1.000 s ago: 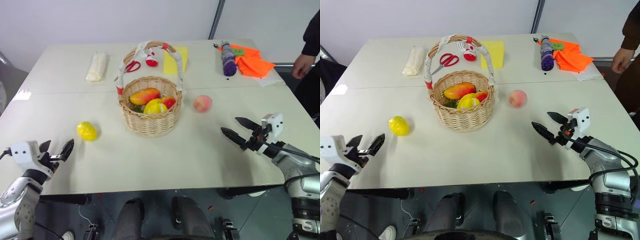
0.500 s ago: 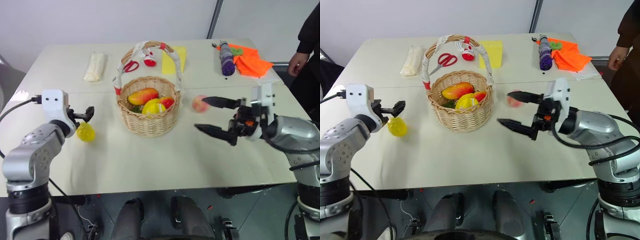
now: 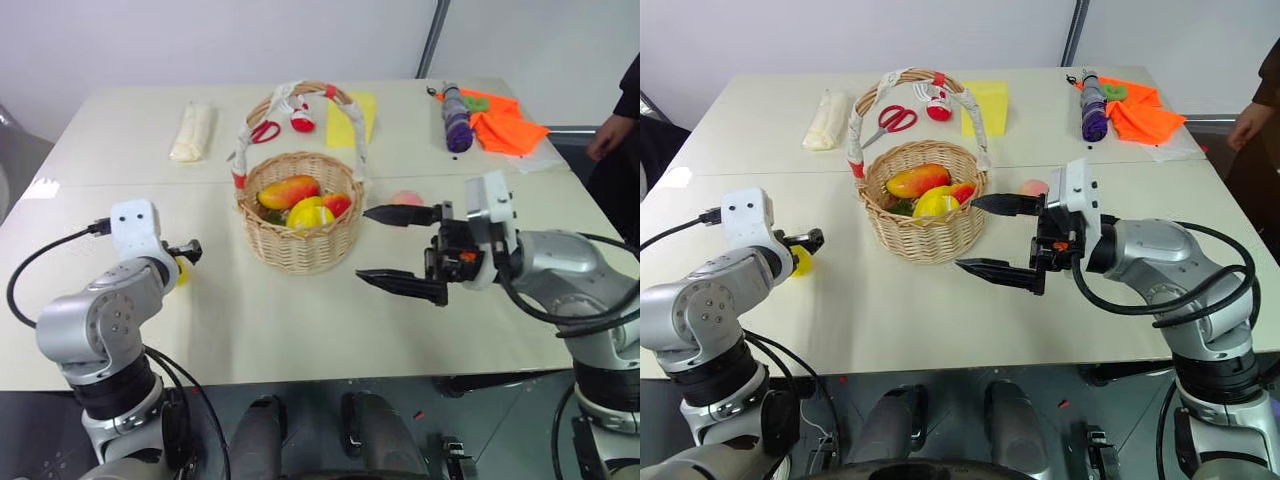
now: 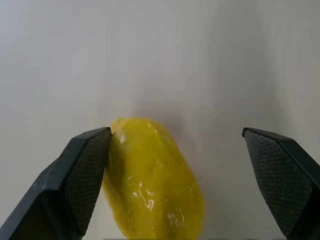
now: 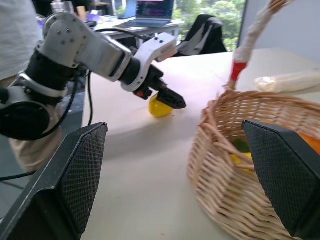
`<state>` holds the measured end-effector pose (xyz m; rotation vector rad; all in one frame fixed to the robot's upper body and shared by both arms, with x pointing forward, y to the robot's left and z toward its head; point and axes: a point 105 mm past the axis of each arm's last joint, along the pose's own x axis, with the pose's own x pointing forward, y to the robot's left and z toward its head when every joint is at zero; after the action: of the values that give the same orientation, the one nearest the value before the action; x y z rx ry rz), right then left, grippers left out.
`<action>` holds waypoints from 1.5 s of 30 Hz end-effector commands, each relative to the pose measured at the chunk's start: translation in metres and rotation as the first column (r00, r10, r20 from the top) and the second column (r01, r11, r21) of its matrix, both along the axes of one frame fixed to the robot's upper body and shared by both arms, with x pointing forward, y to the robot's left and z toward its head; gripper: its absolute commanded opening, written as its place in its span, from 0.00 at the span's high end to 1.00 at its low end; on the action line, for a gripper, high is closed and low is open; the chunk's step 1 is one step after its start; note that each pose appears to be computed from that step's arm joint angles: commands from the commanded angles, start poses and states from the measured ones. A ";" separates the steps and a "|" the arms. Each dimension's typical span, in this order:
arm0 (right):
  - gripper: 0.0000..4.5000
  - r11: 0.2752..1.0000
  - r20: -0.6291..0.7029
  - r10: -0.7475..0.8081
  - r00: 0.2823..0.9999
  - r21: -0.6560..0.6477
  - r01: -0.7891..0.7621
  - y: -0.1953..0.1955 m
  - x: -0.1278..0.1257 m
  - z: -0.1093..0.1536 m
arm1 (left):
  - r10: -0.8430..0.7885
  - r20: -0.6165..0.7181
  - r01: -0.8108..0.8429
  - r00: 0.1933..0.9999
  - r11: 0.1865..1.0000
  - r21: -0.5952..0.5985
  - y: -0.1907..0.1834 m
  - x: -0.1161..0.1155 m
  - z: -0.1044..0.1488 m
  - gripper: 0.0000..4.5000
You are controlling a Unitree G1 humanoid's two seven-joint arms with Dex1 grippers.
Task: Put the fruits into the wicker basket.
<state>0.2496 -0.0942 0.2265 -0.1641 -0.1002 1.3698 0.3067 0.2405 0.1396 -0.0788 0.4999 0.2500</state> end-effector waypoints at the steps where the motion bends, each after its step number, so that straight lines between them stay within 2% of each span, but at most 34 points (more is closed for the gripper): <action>1: 0.00 0.999 0.042 0.041 0.998 0.015 -0.042 0.005 -0.008 0.008 | 0.022 0.002 -0.023 1.000 0.999 0.032 0.005 -0.004 0.004 0.00; 9: 0.00 0.999 0.047 0.047 0.998 0.021 -0.048 0.007 -0.011 0.009 | 0.040 -0.047 -0.039 0.998 0.999 0.039 0.016 -0.010 -0.009 0.00; 13: 0.00 0.999 0.053 0.046 0.998 0.026 -0.047 0.008 -0.011 0.009 | 0.023 -0.045 -0.022 0.999 1.000 0.006 0.013 -0.011 -0.011 0.00; 16: 0.00 0.998 0.064 0.043 0.997 0.034 -0.045 0.008 -0.011 0.011 | 0.029 -0.052 -0.029 0.998 1.000 -0.010 0.012 -0.013 -0.016 0.20; 19: 0.00 0.998 0.073 0.040 0.997 0.039 -0.043 0.009 -0.010 0.012 | 0.036 -0.055 -0.036 0.998 0.999 0.000 0.014 -0.013 -0.016 0.52; 20: 0.00 0.998 0.075 0.040 0.996 0.039 -0.043 0.009 -0.009 0.012 | 0.031 -0.058 -0.031 0.998 0.999 0.008 0.014 -0.013 -0.015 0.56; 22: 0.00 0.998 0.077 0.039 0.996 0.039 -0.042 0.009 -0.009 0.013 | 0.018 -0.040 -0.017 0.999 1.000 0.024 0.017 -0.011 -0.012 0.56; 24: 0.00 0.998 0.078 0.036 0.996 0.040 -0.039 0.009 -0.008 0.013 | -0.040 -0.002 0.040 0.999 0.993 0.109 0.022 -0.009 -0.002 0.56; 26: 0.00 0.999 0.074 0.024 0.997 0.043 -0.027 0.006 -0.007 0.013 | -0.148 0.091 0.130 0.985 0.976 0.176 0.024 -0.006 0.019 0.56; 27: 0.00 0.999 0.070 0.016 0.997 0.043 -0.019 0.004 -0.005 0.013 | -0.226 0.151 0.197 0.962 0.962 0.187 0.020 -0.005 0.032 0.56; 29: 0.00 0.999 0.059 -0.007 0.998 0.050 0.004 -0.001 -0.002 0.012 | -0.449 0.272 0.406 0.851 0.892 0.201 -0.005 -0.012 0.058 0.56; 30: 0.00 0.998 0.052 -0.021 0.998 0.055 0.018 -0.004 0.001 0.012 | -0.551 0.321 0.506 0.771 0.835 0.218 -0.021 -0.018 0.070 0.56; 33: 0.00 0.996 0.036 -0.072 0.997 0.062 0.069 -0.014 0.010 0.009 | -0.738 0.383 0.725 0.556 0.655 0.210 -0.066 -0.038 0.086 0.56; 35: 0.00 0.994 0.031 -0.099 0.995 0.059 0.097 -0.019 0.014 0.006 | -0.797 0.386 0.791 0.464 0.569 0.225 -0.089 -0.042 0.092 0.56; 37: 0.00 0.992 0.028 -0.115 0.993 0.059 0.113 -0.020 0.016 0.003 | -0.807 0.399 0.798 0.434 0.550 0.246 -0.105 -0.034 0.100 0.56; 45: 0.00 0.981 0.024 -0.181 0.983 0.070 0.179 -0.022 0.019 -0.001 | -0.816 0.350 0.745 0.459 0.569 0.349 -0.144 0.019 0.106 0.56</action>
<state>0.2720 -0.1157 0.2164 -0.1074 -0.1028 1.1987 0.3177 0.0948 0.2397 0.2050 0.0092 -0.7164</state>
